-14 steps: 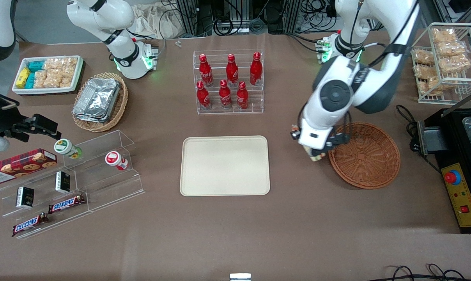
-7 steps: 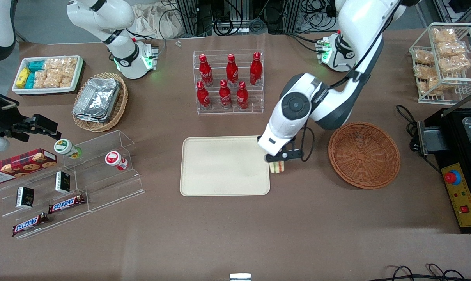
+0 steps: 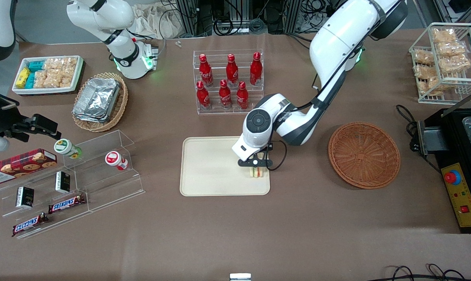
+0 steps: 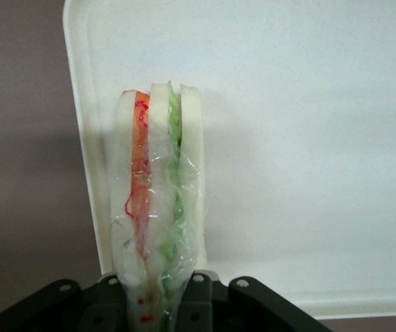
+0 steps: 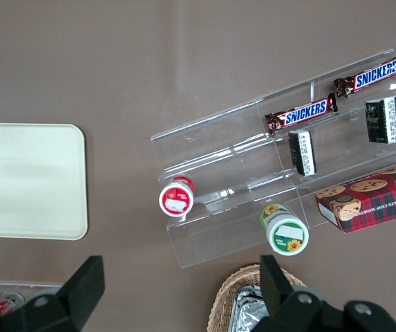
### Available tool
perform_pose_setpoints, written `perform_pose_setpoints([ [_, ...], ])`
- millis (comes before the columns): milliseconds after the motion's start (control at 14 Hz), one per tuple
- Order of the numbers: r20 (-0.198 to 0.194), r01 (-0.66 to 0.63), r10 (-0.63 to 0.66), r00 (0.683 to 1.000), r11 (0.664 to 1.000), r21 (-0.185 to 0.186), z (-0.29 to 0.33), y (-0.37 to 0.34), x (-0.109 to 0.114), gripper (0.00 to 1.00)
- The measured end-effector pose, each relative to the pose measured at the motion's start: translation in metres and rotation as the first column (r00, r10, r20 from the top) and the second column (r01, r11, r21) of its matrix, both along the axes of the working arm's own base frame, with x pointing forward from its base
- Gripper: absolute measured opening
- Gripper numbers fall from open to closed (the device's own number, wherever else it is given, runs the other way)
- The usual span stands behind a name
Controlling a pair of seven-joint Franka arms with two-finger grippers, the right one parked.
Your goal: Place sandwich from basket to tray
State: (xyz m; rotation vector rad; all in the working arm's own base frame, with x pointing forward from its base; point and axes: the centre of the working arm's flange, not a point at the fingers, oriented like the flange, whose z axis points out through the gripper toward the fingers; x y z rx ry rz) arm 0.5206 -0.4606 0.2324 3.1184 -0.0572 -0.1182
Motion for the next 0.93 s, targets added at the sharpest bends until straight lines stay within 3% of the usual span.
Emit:
perform_pose_setpoints([
  [500, 0.018, 0.005, -0.005, 1.0, 1.0, 0.014, 0.0003, 0.0034, 0.0056, 0.19],
  [643, 0.017, -0.009, 0.009, 1.0, 1.0, 0.02, -0.0031, 0.0037, 0.0053, 0.33],
  [929, 0.025, -0.054, 0.053, 0.998, 0.998, 0.034, -0.0059, 0.0021, 0.0034, 0.73],
])
